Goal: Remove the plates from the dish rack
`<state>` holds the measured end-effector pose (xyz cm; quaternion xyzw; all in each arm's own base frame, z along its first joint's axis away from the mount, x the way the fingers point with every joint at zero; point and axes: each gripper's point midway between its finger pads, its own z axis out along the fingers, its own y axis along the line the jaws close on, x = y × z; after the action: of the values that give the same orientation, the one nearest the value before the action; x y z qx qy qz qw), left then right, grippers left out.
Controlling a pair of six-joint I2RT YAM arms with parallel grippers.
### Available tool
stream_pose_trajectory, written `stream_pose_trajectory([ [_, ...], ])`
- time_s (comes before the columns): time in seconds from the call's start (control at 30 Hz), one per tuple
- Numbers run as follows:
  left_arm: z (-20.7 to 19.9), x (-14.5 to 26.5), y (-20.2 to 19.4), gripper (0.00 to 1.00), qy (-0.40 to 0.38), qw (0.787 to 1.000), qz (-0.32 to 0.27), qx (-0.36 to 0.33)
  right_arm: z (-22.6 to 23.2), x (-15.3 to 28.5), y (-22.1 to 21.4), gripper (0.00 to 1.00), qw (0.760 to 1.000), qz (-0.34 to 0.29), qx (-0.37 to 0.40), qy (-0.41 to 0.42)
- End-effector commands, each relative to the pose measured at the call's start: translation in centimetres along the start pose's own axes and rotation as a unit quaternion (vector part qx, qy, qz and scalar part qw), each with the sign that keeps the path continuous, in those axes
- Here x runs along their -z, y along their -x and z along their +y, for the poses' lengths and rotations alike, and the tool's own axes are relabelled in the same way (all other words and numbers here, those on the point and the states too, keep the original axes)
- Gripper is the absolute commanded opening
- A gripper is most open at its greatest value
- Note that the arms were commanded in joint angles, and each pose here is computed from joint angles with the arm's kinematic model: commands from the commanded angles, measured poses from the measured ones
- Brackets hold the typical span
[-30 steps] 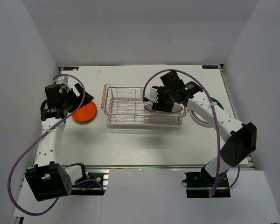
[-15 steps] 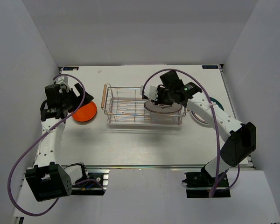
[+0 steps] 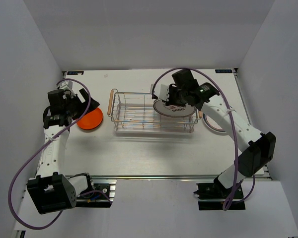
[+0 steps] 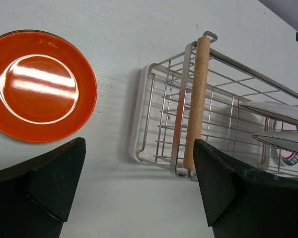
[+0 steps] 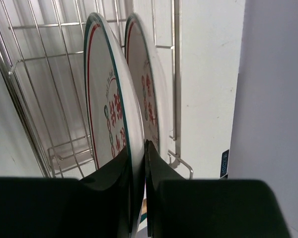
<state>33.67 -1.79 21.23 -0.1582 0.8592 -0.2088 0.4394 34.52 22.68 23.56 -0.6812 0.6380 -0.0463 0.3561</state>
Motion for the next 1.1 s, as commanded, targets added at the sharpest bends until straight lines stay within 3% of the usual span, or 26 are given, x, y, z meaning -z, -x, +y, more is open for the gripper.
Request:
stream_pose_trajectory([
  [0.0, -0.4, 0.8, 0.8, 0.98, -0.005, 1.000, -0.016, -0.013, -2.9, 5.2, 3.8, 0.03, 0.996, -0.076, -0.012, -0.047],
  [0.23, -0.6, 1.4, 1.1, 0.98, -0.002, 1.000, -0.012, -0.023, -5.8, 10.1, 7.9, 0.00, 0.981, -0.159, -0.067, -0.083],
  [0.4, -1.1, 1.8, 1.8, 0.98, -0.008, 0.999, -0.025, -0.026, -10.2, 13.8, 9.9, 0.00, 0.949, -0.222, -0.156, -0.159],
  [0.53, -1.5, 1.8, 1.9, 0.98, -0.017, 0.999, -0.023, -0.027, -17.2, 16.2, 7.7, 0.00, 0.879, -0.252, -0.307, -0.264],
  [0.6, -1.6, 1.7, 1.9, 0.98, -0.019, 0.999, -0.019, -0.029, -19.9, 17.0, 7.3, 0.00, 0.837, -0.279, -0.379, -0.278],
  [0.63, -1.6, 1.7, 2.0, 0.98, -0.018, 0.999, -0.020, -0.031, -22.4, 17.0, 4.4, 0.00, 0.813, -0.273, -0.411, -0.309],
  [0.67, -1.6, 1.7, 2.4, 0.98, -0.017, 0.999, -0.026, -0.033, -23.8, 18.5, 4.4, 0.00, 0.781, -0.302, -0.447, -0.315],
  [0.7, -1.4, 1.8, 2.8, 0.98, -0.014, 0.999, -0.032, -0.030, -24.7, 18.5, 3.8, 0.00, 0.763, -0.309, -0.470, -0.316],
  [0.73, -1.8, 1.9, 3.0, 0.98, -0.021, 0.999, -0.033, -0.030, -26.4, 18.3, 0.2, 0.00, 0.744, -0.293, -0.499, -0.333],
  [0.77, -1.8, 2.0, 3.1, 0.98, -0.021, 0.999, -0.035, -0.030, -27.0, 18.6, -0.6, 0.00, 0.718, -0.303, -0.531, -0.332],
  [0.87, -2.3, 2.2, 3.8, 0.98, -0.027, 0.998, -0.042, -0.030, -27.6, 18.4, -8.2, 0.00, 0.676, -0.277, -0.591, -0.342],
  [0.9, -2.3, 2.2, 3.9, 0.98, -0.027, 0.998, -0.044, -0.030, -26.5, 16.6, -10.1, 0.00, 0.659, -0.263, -0.628, -0.320],
  [0.97, -2.6, 2.4, 4.1, 0.98, -0.031, 0.998, -0.050, -0.030, -25.6, 18.0, -14.8, 0.00, 0.625, -0.261, -0.659, -0.326],
  [1.0, -2.7, 2.6, 4.2, 0.98, -0.033, 0.998, -0.053, -0.031, -23.8, 15.7, -17.0, 0.00, 0.608, -0.242, -0.692, -0.306],
  [1.07, -2.9, 2.7, 4.3, 0.98, -0.038, 0.997, -0.059, -0.031, -22.6, 17.6, -19.0, 0.00, 0.592, -0.256, -0.696, -0.315],
])
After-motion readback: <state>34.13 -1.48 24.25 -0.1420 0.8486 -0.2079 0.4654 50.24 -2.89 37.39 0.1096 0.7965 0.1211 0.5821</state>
